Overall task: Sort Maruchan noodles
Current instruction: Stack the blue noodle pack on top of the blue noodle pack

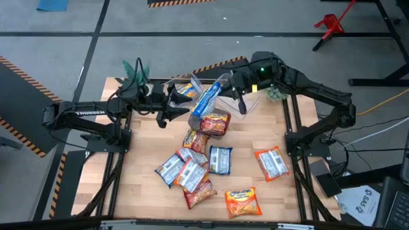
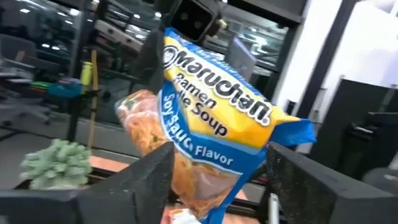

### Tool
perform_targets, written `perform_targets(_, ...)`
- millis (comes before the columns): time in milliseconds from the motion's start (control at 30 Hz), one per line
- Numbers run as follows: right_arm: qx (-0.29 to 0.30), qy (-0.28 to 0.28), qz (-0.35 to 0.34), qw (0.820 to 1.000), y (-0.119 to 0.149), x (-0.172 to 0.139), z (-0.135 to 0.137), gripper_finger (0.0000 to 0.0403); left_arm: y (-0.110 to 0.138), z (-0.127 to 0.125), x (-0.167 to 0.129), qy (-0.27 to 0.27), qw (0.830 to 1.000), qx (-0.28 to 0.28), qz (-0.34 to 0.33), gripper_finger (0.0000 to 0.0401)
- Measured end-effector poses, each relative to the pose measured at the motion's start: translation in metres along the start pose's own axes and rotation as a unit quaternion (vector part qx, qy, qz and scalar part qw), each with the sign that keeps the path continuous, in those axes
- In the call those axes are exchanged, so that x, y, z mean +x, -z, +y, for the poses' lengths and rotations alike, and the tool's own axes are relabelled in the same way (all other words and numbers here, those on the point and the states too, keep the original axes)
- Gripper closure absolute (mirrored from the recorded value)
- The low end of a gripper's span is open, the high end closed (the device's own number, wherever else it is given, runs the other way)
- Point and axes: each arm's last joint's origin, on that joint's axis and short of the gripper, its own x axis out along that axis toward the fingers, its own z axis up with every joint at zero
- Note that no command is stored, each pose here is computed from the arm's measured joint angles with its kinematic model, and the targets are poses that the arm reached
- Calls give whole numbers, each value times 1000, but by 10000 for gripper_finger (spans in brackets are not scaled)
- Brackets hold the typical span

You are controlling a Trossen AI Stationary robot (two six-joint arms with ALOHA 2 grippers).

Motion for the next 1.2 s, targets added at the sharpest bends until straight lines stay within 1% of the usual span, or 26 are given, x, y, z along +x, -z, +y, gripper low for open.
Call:
perform_targets(100, 9, 5, -2, 1000, 0, -1, -2, 403, -1, 1, 0, -18, 1000, 4, -8, 120)
perform_targets(167, 11, 15, 2, 1000, 0, -1, -3, 403, 0, 1, 0, -21, 1000, 19, -7, 101)
perform_targets(300, 35, 40, 12, 999, 4, 0, -8, 403, 0, 0, 0, -22, 998, 54, -7, 79)
perform_targets(367, 41, 43, 5, 998, 3, -1, -10, 403, 1, -1, 1, -33, 997, 65, -9, 76)
perform_targets(533, 31, 49, -26, 998, -4, -1, -12, 403, 7, 4, 3, -88, 993, 82, 4, 79)
perform_targets(600, 32, 49, -28, 998, -4, 0, -12, 403, 9, 5, 5, -100, 991, 87, 5, 79)
perform_targets(667, 42, 48, -30, 998, -3, 2, -13, 403, 8, 6, 7, -102, 990, 92, -4, 80)
perform_targets(767, 46, 42, -27, 998, 1, 8, -15, 403, 12, 8, 10, -104, 990, 95, 2, 80)
perform_targets(900, 53, 41, -17, 998, 8, 19, -19, 403, 14, 8, 14, -84, 992, 95, 1, 80)
perform_targets(1000, 65, 68, -6, 996, 11, 24, -22, 403, 18, 8, 17, -81, 992, 94, 8, 80)
perform_targets(1100, 68, 106, 1, 992, 12, 23, -26, 403, 18, 7, 16, -101, 990, 94, 3, 80)
perform_targets(1200, 91, 140, 8, 986, 13, 22, -28, 403, 18, 8, 16, -121, 988, 99, 1, 80)
